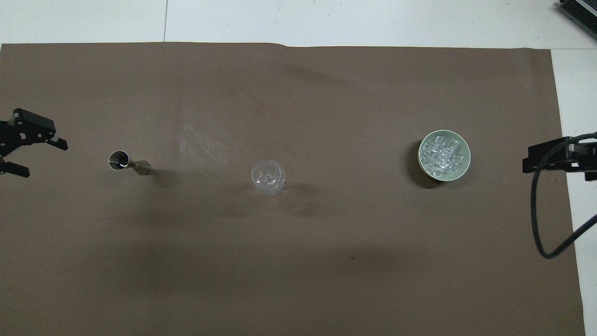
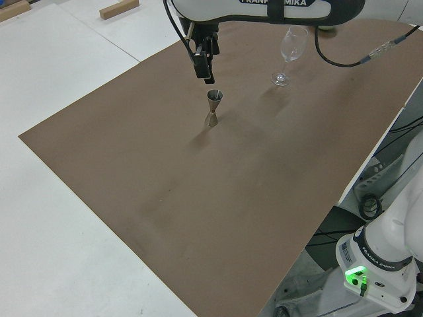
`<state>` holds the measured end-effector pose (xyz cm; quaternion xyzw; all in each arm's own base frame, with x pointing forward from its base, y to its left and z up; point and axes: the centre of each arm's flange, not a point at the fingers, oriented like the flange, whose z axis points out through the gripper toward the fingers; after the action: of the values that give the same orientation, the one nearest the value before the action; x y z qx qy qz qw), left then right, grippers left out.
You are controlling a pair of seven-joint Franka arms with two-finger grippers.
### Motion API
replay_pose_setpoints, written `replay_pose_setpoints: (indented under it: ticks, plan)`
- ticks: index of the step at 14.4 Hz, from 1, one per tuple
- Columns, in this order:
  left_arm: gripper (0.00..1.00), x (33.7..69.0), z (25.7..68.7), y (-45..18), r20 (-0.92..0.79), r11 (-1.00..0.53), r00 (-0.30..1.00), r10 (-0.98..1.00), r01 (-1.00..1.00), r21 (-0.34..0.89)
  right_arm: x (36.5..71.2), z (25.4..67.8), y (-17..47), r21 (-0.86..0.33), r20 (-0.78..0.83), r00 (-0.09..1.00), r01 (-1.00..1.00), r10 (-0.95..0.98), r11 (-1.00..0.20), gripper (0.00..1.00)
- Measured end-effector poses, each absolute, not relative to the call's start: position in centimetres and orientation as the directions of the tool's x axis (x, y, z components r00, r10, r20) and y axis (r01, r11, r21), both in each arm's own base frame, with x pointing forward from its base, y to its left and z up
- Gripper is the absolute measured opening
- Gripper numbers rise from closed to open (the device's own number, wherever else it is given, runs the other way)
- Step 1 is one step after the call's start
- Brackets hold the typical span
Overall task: Pour wine and add ice with both arms
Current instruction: 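Open the left gripper and reach toward the small metal cup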
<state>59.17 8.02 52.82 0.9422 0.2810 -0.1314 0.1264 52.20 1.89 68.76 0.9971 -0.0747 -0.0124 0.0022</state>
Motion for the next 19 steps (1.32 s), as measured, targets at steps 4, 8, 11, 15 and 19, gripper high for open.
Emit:
replay_pose_setpoints:
  ticks: [4, 8, 11, 15, 19]
  plan:
    - [1.00, 59.2, 50.9, 12.7, -0.404, -0.647, 0.658, 0.636, 0.740, 0.186, 52.2, 68.8, 1.9, 0.006, -0.024, 0.989, -0.149, -0.149, -0.989, 1.00]
    - [1.00, 59.9, 47.8, 14.2, -0.505, -0.460, 0.451, 0.736, 0.880, 0.116, 52.2, 68.8, 1.9, 0.006, -0.024, 0.989, -0.149, -0.149, -0.989, 1.00]
    - [1.00, 60.6, 45.2, 14.2, -0.570, -0.335, 0.298, 0.765, 0.941, 0.043, 52.2, 68.8, 1.9, 0.006, -0.024, 0.989, -0.149, -0.149, -0.989, 1.00]
    - [1.00, 60.7, 40.4, 17.2, -0.680, -0.197, 0.136, 0.720, 0.980, -0.012, 52.2, 68.8, 1.9, 0.006, -0.024, 0.989, -0.149, -0.149, -0.989, 1.00]
    - [1.00, 60.7, 35.9, 18.9, -0.739, -0.140, 0.054, 0.671, 0.989, -0.055, 52.2, 68.8, 1.9, 0.006, -0.024, 0.989, -0.149, -0.149, -0.989, 1.00]
